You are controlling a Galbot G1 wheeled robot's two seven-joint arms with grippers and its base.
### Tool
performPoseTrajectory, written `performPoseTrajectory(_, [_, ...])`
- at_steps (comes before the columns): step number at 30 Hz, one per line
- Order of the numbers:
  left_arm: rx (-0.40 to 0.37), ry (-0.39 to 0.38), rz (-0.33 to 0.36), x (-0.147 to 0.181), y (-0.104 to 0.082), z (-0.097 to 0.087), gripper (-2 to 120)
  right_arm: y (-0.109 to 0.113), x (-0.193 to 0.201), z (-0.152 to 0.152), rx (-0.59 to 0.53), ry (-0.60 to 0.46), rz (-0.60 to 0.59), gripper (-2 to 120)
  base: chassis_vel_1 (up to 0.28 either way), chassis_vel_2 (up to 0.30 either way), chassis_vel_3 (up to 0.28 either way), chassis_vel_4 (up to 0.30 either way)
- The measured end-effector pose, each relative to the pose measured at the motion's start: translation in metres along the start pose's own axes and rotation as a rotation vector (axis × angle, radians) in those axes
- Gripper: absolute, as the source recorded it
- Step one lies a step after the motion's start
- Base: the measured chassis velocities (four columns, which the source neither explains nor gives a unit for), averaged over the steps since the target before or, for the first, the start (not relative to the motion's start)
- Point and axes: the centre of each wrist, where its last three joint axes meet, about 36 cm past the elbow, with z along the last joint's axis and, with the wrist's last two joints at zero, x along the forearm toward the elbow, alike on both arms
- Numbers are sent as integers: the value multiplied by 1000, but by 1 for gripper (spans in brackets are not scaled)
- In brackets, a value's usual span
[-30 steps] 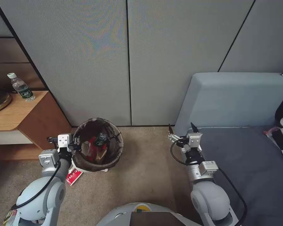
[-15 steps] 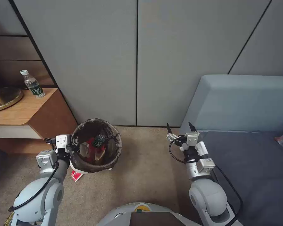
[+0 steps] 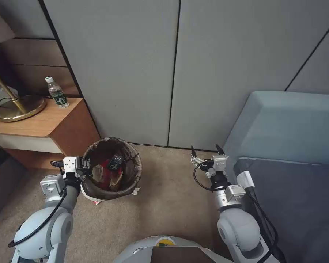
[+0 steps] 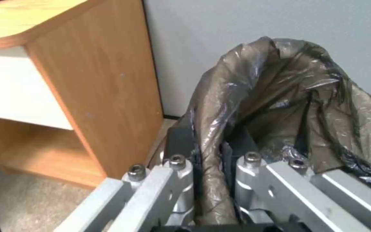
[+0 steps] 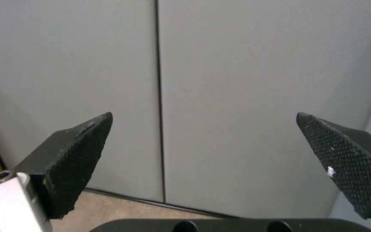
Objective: Pick up the trash bin, then pick up the garbage from the floor and place it into the trash bin.
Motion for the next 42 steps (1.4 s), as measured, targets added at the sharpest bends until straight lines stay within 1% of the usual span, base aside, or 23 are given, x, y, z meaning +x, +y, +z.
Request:
performPoseTrajectory(10, [-7, -18, 0, 3, -1, 0, 7, 2, 6, 12, -2, 17, -7, 100, 36, 48, 50, 46])
performPoseTrajectory(21, [-13, -37, -4, 4, 0, -2, 7, 6, 10, 17, 1, 12, 2, 100, 30, 38, 29, 29])
performPoseTrajectory(27, [-12, -37, 0, 6, 0, -1, 7, 9, 14, 22, 0, 22, 3, 100, 30, 26, 30, 36])
performPoseTrajectory(34, [-9, -30, -3, 6, 3, 3, 7, 16, 10, 26, -5, 24, -2, 100, 55, 59, 53, 64])
performPoseTrajectory(42, [-11, -30, -2, 6, 3, 3, 7, 17, 13, 29, -6, 35, -2, 100, 64, 62, 66, 69])
